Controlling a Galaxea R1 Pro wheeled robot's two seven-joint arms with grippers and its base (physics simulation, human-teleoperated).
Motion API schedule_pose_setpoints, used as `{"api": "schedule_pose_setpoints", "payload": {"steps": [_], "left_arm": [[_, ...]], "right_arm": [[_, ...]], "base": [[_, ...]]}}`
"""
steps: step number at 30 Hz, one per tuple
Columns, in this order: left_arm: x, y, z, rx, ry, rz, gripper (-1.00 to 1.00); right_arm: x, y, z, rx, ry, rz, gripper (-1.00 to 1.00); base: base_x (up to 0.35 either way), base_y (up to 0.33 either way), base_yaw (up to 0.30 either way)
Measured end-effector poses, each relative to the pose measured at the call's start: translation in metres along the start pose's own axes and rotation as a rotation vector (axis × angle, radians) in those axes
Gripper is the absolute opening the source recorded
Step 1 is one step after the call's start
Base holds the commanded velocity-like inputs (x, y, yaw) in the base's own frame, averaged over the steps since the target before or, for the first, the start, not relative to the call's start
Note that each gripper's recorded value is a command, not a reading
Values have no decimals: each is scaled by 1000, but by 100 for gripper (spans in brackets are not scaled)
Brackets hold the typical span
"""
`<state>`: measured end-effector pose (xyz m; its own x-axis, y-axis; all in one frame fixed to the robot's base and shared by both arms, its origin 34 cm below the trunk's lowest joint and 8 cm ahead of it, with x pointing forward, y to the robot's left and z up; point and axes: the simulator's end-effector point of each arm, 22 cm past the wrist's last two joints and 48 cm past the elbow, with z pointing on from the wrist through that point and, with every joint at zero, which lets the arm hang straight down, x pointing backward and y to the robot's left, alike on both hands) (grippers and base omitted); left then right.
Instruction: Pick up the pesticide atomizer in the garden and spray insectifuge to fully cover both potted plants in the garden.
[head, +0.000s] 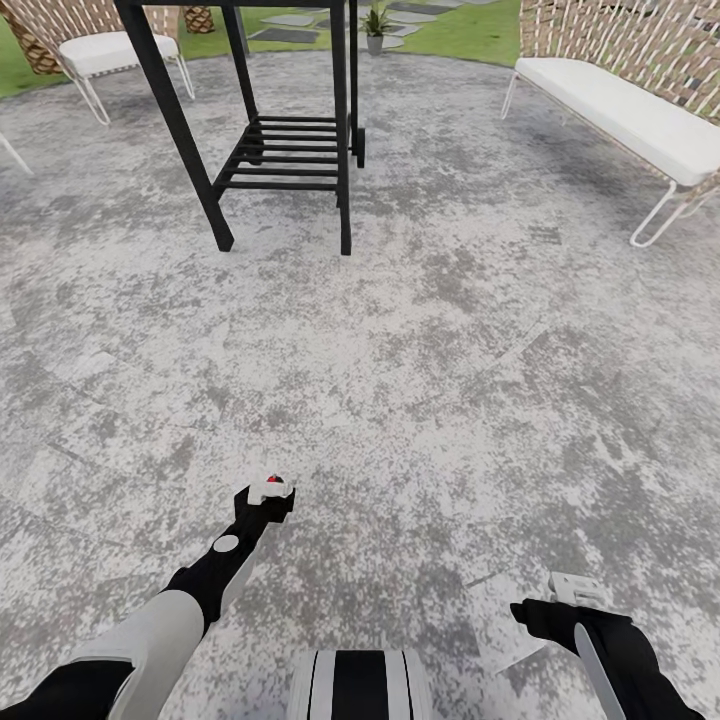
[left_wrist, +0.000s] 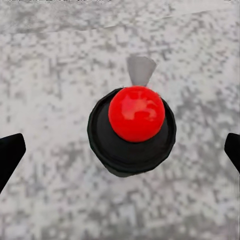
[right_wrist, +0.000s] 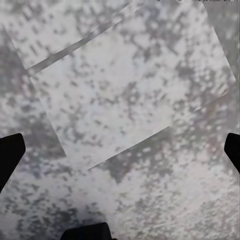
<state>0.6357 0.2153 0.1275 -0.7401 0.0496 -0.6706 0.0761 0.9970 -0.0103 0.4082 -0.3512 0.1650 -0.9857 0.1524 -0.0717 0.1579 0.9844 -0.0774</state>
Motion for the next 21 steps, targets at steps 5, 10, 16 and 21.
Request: {"api": "schedule_pose_setpoints", "payload": {"steps": [5,10,16,21], "left_arm": [[0,0,0,1,0,1,100],[0,-1,0,1,0,1,100],[3,-1,1,1,4,1,100],[3,-1,1,2,5,1,100]], "right_arm": [[0,0,0,0,0,0,100],[0,0,0,0,0,1,100],[1,0,1,1,4,1,100],[2,-1,2,2,5,1,100]], "base": [[127,0,0],[18,0,0],[1,0,0],[0,0,0]]}}
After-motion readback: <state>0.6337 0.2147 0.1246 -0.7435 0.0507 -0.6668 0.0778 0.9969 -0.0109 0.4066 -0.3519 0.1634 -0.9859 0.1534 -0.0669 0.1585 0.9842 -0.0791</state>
